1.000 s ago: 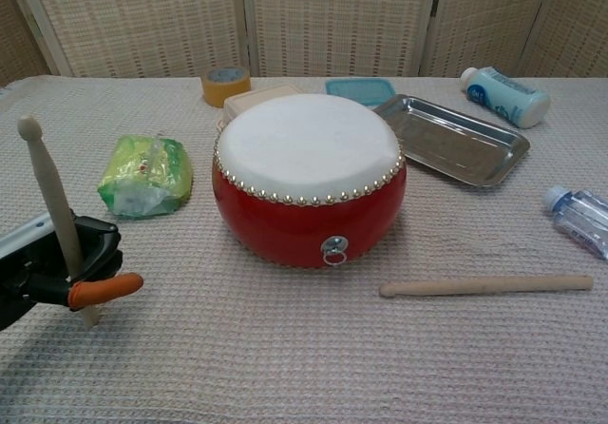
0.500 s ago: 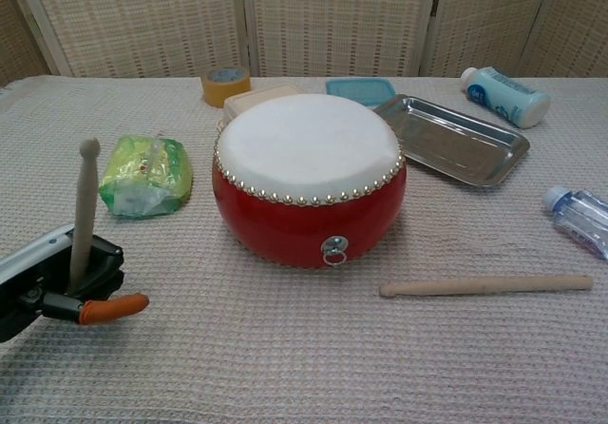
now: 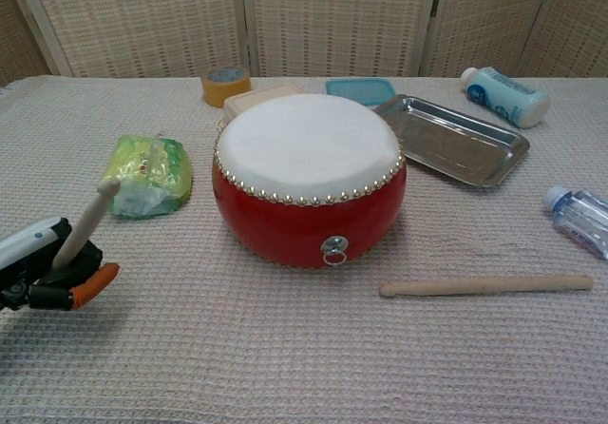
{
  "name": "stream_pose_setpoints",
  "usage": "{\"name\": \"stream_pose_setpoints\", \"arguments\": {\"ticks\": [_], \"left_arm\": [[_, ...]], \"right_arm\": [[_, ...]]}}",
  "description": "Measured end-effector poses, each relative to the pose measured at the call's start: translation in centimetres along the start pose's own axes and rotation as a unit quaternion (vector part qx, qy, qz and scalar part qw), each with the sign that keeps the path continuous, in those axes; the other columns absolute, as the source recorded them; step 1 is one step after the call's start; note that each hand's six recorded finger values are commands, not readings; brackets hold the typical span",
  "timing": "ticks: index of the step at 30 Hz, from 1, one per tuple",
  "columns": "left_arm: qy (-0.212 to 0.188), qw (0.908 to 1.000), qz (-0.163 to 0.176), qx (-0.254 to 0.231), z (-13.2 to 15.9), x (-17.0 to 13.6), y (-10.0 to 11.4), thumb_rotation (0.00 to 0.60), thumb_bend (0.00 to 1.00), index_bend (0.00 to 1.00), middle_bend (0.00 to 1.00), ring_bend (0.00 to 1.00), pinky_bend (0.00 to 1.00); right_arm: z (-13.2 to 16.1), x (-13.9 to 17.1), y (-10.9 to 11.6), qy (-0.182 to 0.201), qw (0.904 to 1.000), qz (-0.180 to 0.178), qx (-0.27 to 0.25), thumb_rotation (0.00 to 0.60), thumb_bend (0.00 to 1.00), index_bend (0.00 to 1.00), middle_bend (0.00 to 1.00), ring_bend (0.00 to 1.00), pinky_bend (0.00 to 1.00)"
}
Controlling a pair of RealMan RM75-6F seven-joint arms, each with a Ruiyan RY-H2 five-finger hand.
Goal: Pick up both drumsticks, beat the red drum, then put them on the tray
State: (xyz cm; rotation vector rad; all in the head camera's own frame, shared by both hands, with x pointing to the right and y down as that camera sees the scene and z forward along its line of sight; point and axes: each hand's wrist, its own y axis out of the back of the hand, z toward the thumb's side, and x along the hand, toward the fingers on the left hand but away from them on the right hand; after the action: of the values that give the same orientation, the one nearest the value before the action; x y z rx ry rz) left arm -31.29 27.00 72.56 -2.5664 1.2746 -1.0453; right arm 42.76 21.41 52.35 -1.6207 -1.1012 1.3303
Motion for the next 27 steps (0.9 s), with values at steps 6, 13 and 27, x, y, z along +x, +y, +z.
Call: {"name": "stream_pose_setpoints", "arguments": {"ticks": [6,13,27], "left_arm": [[-0.007,0.9964,0.017,0.082,0.6,-0.4,2.2,0.6,0.57,1.0,1.0,1.0,1.0],[-0.012,0.975,0.061,0.213,3.0,-1.5,6.9,0.6,0.55,1.0,1.0,1.0,1.0],[-0.003,0.961,0.083,0.264,5.8,-3.6,10.1,0.6,0.53,1.0,1.0,1.0,1.0]], "right_arm": [[1.4,-1.0,-2.0,0.018,0.9979,0.061,-0.009,0.6,0.13,0.38,0.25,0.15,0.32],[6.7,-4.3,-7.9,0.096,0.9832,0.155,-0.007,0.6,0.13,0.38,0.25,0.15,0.32],[15.8,-7.0,-16.8,0.2,0.9548,0.212,0.061,0.6,0.2,0.47,0.25,0.13,0.32]]}}
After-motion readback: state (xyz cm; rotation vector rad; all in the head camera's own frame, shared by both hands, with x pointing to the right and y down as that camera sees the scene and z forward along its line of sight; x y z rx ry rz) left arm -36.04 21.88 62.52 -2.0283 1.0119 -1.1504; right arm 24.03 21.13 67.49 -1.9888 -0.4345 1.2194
